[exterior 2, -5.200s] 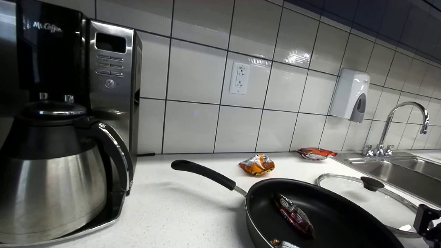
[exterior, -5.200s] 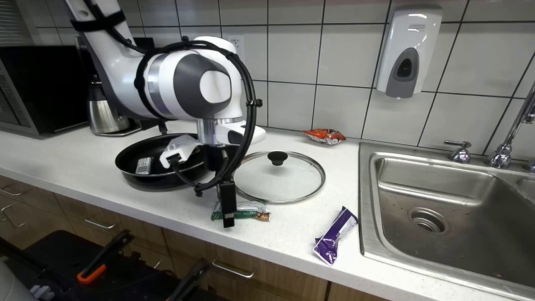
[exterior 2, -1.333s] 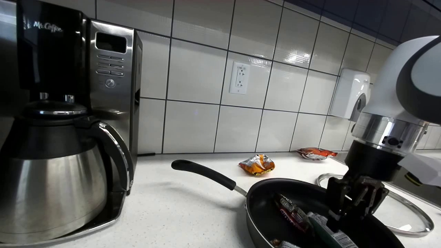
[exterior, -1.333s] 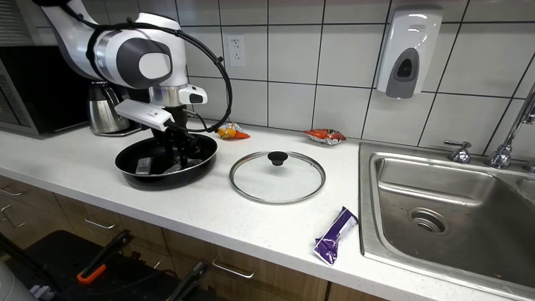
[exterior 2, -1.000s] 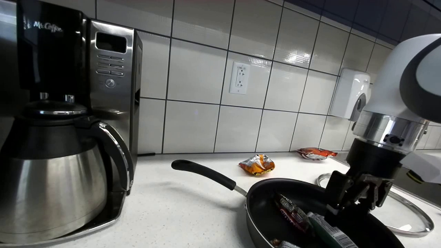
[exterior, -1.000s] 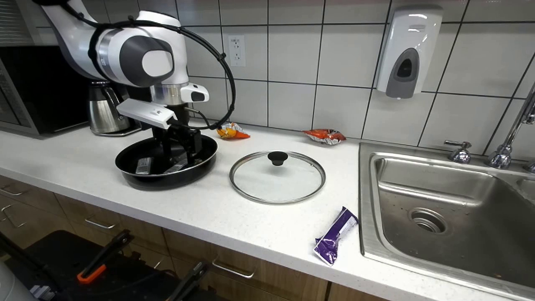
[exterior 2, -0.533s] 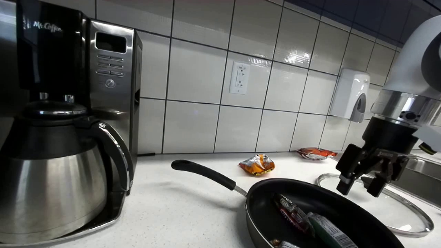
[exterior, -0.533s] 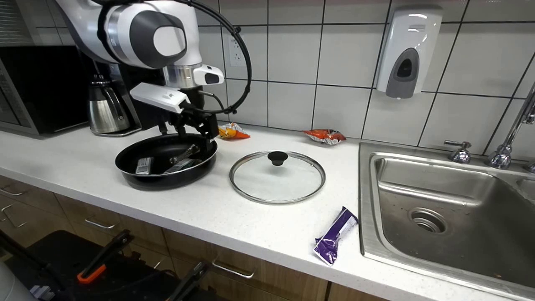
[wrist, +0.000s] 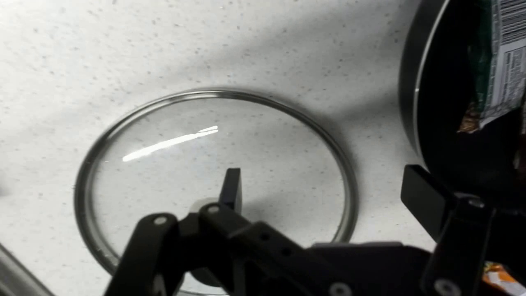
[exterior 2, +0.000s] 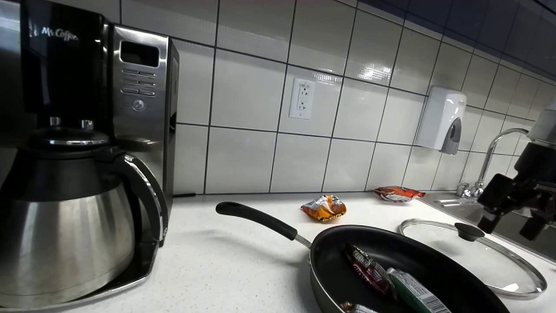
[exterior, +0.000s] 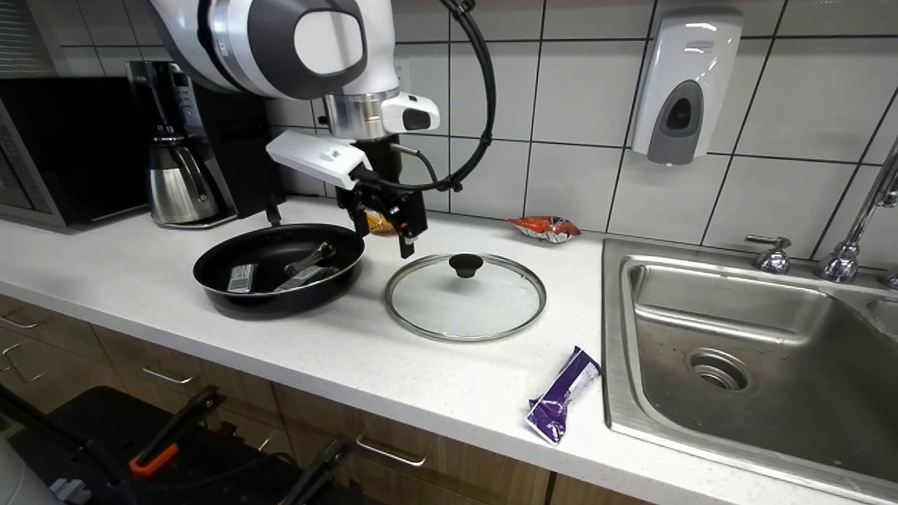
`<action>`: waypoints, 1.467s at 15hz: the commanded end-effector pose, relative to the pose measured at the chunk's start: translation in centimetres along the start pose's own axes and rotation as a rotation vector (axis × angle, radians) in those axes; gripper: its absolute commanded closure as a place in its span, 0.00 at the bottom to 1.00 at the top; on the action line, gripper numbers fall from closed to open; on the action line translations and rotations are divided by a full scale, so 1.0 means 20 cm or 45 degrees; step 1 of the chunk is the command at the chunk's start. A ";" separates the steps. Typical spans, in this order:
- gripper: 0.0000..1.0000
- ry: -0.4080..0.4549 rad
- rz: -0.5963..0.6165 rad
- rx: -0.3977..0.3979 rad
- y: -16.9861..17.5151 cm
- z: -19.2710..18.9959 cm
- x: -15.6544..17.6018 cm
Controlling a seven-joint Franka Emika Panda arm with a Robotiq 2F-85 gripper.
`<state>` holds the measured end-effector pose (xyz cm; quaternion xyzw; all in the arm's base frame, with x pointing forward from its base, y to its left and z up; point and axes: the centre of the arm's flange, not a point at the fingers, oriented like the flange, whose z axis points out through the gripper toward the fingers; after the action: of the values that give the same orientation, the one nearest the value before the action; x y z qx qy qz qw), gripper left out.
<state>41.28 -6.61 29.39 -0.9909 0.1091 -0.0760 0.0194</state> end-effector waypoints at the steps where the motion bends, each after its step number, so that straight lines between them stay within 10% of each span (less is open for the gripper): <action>1: 0.00 0.021 0.094 -0.033 0.25 -0.08 -0.06; 9: 0.00 0.027 0.334 -0.105 0.76 -0.05 -0.10; 22: 0.00 0.005 0.364 -0.099 0.77 -0.03 -0.12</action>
<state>35.51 -21.11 28.79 -0.9651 0.2521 -0.0700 -0.0084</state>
